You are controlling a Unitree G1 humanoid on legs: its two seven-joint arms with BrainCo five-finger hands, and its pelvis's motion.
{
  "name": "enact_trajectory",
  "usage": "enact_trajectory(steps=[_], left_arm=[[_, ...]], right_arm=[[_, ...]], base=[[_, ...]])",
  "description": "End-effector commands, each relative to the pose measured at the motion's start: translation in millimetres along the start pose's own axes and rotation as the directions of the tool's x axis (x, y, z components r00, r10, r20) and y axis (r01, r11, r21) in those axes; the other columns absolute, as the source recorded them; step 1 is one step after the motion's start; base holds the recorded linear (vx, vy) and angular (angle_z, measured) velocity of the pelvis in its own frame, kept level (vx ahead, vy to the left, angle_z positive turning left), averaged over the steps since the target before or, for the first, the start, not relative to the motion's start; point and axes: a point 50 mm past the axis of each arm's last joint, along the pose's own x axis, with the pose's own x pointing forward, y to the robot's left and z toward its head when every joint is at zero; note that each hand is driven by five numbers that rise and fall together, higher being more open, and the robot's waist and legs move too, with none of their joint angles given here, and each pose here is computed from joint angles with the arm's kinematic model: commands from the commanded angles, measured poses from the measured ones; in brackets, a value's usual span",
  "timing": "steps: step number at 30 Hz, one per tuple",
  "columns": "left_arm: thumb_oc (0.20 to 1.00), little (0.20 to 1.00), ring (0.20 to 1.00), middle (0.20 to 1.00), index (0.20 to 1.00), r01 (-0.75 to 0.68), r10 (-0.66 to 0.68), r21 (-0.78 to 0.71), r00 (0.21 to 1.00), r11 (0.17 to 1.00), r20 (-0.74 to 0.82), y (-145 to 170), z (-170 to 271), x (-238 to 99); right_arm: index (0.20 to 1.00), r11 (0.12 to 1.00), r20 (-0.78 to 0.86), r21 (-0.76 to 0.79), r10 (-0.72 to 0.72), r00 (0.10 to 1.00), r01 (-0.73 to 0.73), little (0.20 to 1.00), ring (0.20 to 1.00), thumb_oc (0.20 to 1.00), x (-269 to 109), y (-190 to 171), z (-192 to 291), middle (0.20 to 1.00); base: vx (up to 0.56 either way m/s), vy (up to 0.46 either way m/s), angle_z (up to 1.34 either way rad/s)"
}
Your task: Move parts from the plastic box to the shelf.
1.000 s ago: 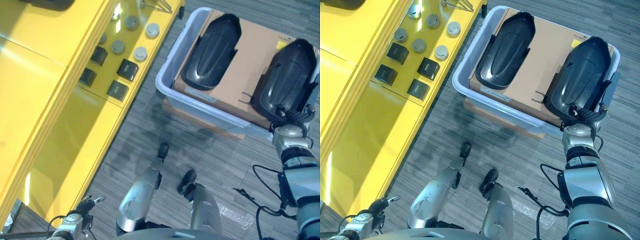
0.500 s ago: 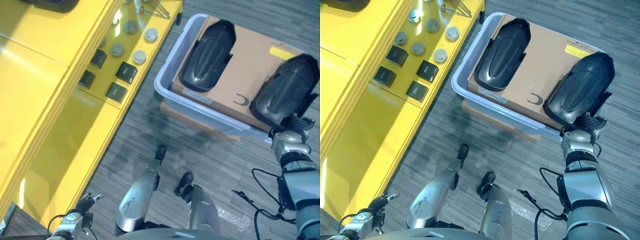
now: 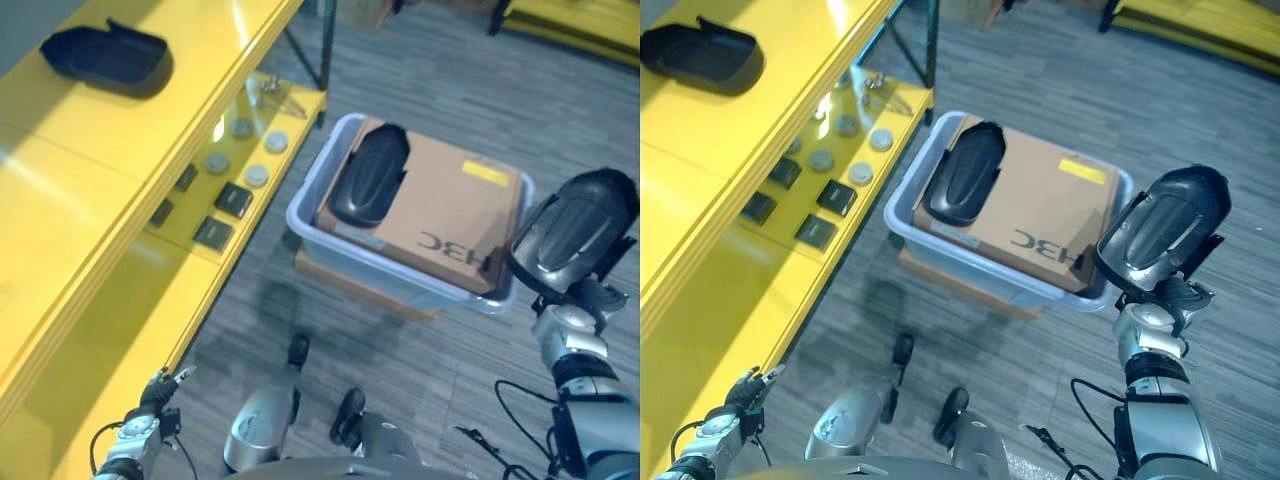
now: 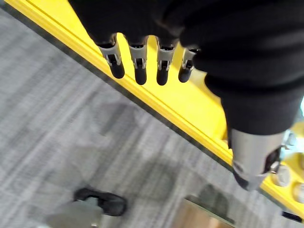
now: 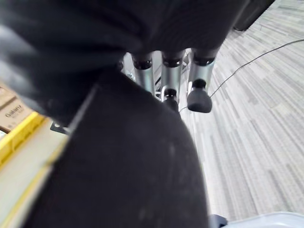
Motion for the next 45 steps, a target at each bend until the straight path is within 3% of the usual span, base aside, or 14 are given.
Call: enact_trajectory(steps=[1,5,9,15,16,24,30,45], left_arm=[[1.0,1.0,1.0,1.0,1.0,0.028,-0.021,-0.051,0.992,0.998,0.123,-9.7,30.2,4.7],[1.0,1.0,1.0,1.0,1.0,0.136,-0.104,-0.091,0.951,0.987,0.293,-25.6,83.5,-2.1],[1.0,1.0,1.0,1.0,1.0,0.292,-0.225,-0.086,0.865,0.953,0.45,-46.3,138.6,-17.7],[1.0,1.0,1.0,1.0,1.0,0.447,-0.357,-0.073,0.791,0.891,0.497,-76.7,172.4,-29.6],[1.0,1.0,1.0,1.0,1.0,0.498,-0.416,-0.041,0.765,0.866,0.492,-95.3,186.1,-33.0],[1.0,1.0,1.0,1.0,1.0,0.49,-0.454,-0.077,0.848,0.868,0.274,-138.3,186.9,-16.8],[1.0,1.0,1.0,1.0,1.0,0.543,-0.529,-0.005,0.82,0.84,0.218,-164.6,195.7,-16.6],[1.0,1.0,1.0,1.0,1.0,0.69,-0.626,-0.085,0.696,0.719,0.351,-212.5,221.5,-47.0]], right_arm=[[0.2,0.997,0.234,0.064,-0.056,0.971,0.042,0.2,0.2,0.2,0.9,-2.6,50.6,0.2],[0.2,0.998,0.33,0.045,0.021,0.944,-0.038,0.2,0.2,0.2,-9.0,-4.7,63.3,0.2],[0.2,0.969,0.431,-0.097,0.248,0.867,-0.229,0.2,0.2,0.2,-33.8,11.6,71.9,0.2],[0.2,0.889,0.472,-0.232,0.457,0.754,-0.395,0.2,0.2,0.2,-60.8,39.1,71.1,0.2],[0.2,0.844,0.47,-0.266,0.535,0.702,-0.465,0.2,0.2,0.2,-74.7,56.0,70.5,0.2],[0.2,0.718,0.456,-0.302,0.686,0.567,-0.626,0.2,0.2,0.2,-120.3,106.2,75.9,0.2],[0.2,0.63,0.422,-0.33,0.765,0.487,-0.703,0.2,0.2,0.2,-151.6,133.1,71.5,0.2],[0.2,0.517,0.32,-0.321,0.848,0.423,-0.793,0.2,0.2,0.2,-190.3,159.5,50.4,0.2]], base=[[0.02,-0.021,-0.23],[0.03,-0.004,-0.1],[0.03,0.031,-0.21],[-0.01,0.012,-0.16],[-0.01,0.008,-0.17],[0.0,0.008,-0.08],[0.02,-0.001,-0.08],[0.01,-0.002,0.0]])
